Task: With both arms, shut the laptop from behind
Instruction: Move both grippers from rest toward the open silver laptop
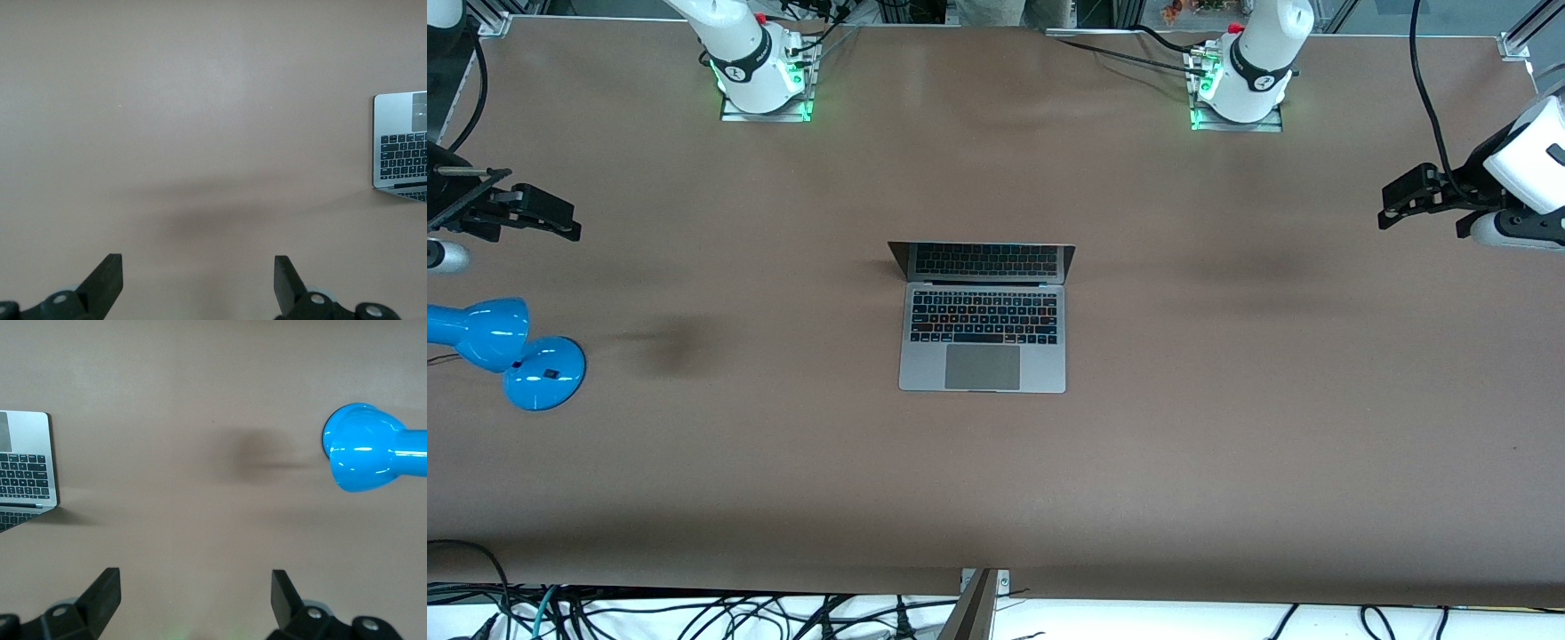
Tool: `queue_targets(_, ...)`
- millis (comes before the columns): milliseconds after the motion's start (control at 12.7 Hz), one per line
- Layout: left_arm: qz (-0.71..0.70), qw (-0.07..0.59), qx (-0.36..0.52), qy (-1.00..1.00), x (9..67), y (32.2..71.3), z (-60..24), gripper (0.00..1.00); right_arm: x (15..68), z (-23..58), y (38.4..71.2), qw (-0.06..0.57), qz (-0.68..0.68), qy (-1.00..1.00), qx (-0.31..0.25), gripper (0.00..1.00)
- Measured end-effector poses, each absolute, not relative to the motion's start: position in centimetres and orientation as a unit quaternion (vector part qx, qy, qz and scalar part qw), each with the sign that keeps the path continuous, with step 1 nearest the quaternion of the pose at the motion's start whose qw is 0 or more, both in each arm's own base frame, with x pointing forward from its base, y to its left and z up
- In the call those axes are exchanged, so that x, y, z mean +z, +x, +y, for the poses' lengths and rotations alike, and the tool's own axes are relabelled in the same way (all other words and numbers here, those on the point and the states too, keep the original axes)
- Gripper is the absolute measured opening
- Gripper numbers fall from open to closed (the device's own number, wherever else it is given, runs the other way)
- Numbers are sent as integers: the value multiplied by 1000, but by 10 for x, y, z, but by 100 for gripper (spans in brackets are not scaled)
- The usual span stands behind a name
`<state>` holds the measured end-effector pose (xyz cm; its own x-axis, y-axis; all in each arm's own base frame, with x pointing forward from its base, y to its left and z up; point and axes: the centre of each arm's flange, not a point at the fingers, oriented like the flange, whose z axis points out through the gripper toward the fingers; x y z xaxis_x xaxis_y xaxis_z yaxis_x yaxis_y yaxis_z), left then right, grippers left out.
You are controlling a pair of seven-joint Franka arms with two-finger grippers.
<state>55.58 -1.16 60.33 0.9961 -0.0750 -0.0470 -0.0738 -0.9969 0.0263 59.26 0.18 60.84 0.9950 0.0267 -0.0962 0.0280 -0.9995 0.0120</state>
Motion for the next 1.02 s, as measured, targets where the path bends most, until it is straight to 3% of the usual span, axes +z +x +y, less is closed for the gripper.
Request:
queue_targets(629, -54, 12, -34, 998, 602, 553, -27, 100, 608, 2, 593, 6, 14, 999, -48, 100)
queue_targets(1022, -73, 9, -52, 996, 601, 542, -83, 100, 608, 6, 593, -3, 16, 999, -48, 100)
